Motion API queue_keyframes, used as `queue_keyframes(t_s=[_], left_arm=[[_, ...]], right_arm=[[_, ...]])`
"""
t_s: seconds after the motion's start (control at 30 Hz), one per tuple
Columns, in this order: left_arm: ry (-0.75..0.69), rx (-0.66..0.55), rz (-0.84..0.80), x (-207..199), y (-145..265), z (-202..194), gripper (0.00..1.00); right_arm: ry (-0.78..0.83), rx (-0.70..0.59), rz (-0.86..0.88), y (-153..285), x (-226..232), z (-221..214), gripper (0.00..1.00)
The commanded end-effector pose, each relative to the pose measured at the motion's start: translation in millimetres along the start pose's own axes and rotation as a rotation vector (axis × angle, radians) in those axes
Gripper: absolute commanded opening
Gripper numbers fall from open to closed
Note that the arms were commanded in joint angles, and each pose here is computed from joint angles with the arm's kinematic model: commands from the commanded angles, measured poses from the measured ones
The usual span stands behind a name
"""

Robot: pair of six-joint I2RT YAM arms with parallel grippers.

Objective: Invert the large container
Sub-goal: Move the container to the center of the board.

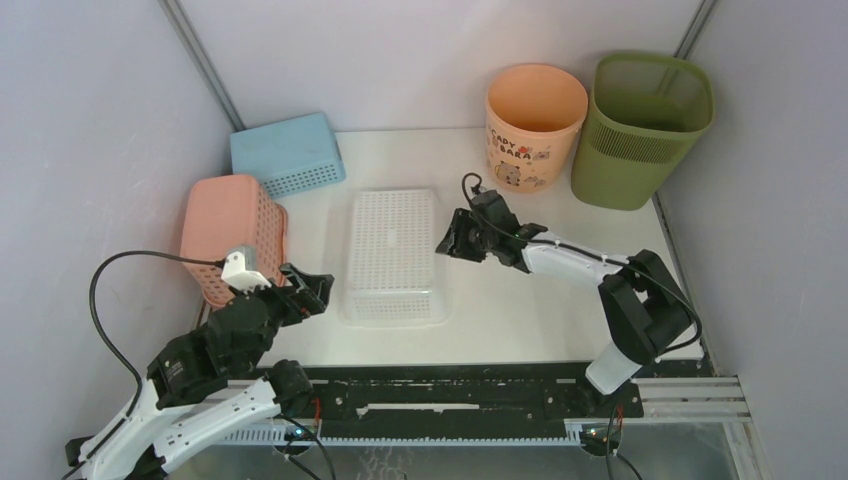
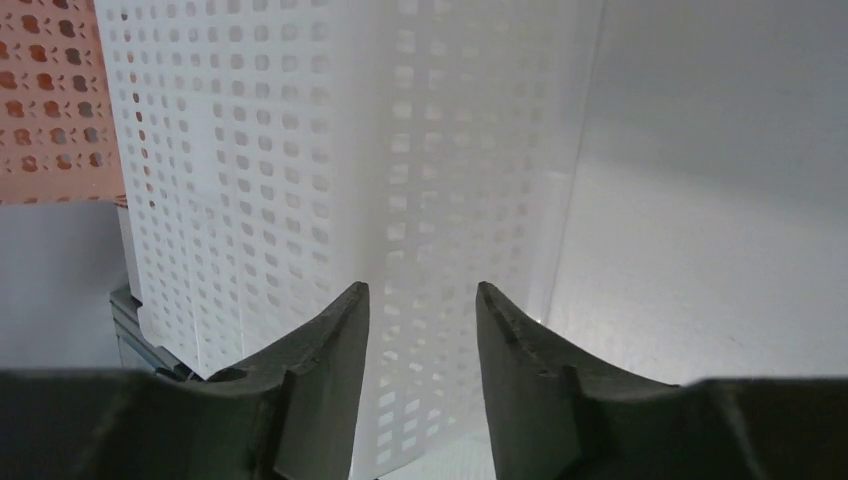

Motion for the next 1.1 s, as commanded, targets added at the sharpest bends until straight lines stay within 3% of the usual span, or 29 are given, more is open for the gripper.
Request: queue_keyframes(t_s=[0.0,0.23,0.77,1.07], left_arm=[[0.027,-0.035,-0.021,-5,4,13,1.0],[0.038,-0.051,-0.026,-1,9,15,1.0],[0.05,-0.063,-0.023,5,14,15,1.0],[0.041,-0.056,-0.017,3,10,13,1.0]], right_arm=[[0.032,0.01,0.083,-14,28,8,0.48],[0.045,0.087,0.124,-58,53,-3,0.46],[0.069,0.131,0.278,-112,124,-2,0.49],[0.131,0.087,0.292,-94,135,11,0.57]])
Point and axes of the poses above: each gripper's point midway between its finger pads, its own y axis back along the fingers, its own x axis along the line the jaws close on, z = x × y, the point moved 10 cm from there along y, back along the fingers, and after that the axes turned 9 degrees about -y, right-handed, at the moved point
